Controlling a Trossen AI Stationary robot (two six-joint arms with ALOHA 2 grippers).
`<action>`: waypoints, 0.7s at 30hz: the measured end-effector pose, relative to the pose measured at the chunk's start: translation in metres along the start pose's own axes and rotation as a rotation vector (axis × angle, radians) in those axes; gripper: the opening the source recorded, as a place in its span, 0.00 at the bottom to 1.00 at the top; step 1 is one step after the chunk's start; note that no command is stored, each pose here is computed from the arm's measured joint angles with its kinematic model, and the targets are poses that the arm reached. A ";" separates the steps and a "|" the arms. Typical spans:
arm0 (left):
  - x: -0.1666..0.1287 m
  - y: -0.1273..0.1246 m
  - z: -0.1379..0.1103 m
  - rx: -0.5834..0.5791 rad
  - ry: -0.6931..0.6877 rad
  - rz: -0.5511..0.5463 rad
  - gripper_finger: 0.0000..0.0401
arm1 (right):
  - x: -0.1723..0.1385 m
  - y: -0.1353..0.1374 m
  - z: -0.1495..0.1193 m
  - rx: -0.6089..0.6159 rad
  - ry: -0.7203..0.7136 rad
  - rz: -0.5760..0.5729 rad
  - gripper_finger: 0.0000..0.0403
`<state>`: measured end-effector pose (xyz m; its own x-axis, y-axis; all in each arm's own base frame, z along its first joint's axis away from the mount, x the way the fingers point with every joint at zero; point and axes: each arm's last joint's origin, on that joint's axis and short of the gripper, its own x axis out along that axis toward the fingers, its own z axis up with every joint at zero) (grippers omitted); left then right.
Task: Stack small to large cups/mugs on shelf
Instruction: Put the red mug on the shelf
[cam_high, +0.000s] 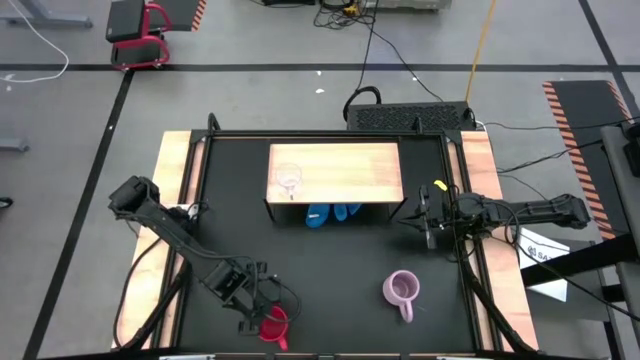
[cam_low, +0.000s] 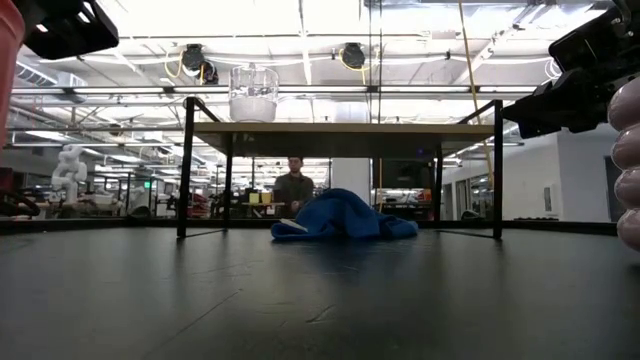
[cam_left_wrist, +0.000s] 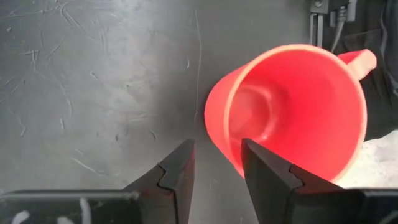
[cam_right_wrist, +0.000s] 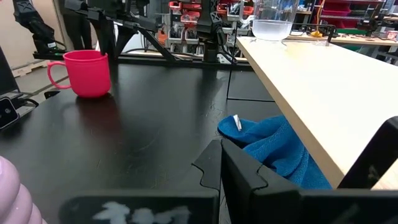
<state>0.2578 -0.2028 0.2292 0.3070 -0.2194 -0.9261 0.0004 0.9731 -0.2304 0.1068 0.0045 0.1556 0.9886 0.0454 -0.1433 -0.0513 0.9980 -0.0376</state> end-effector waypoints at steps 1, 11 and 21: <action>0.000 0.000 0.000 0.002 -0.001 0.002 0.33 | 0.000 0.000 0.000 0.000 0.000 0.000 0.00; 0.000 0.000 0.000 -0.017 0.006 -0.006 0.33 | 0.000 0.000 0.000 0.000 0.000 0.000 0.00; 0.000 0.000 0.000 -0.018 0.000 -0.006 0.33 | 0.000 0.000 0.000 0.000 0.000 0.000 0.00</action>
<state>0.2581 -0.2031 0.2293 0.3071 -0.2255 -0.9246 -0.0144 0.9703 -0.2415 0.1069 0.0045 0.1556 0.9887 0.0454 -0.1429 -0.0512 0.9980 -0.0373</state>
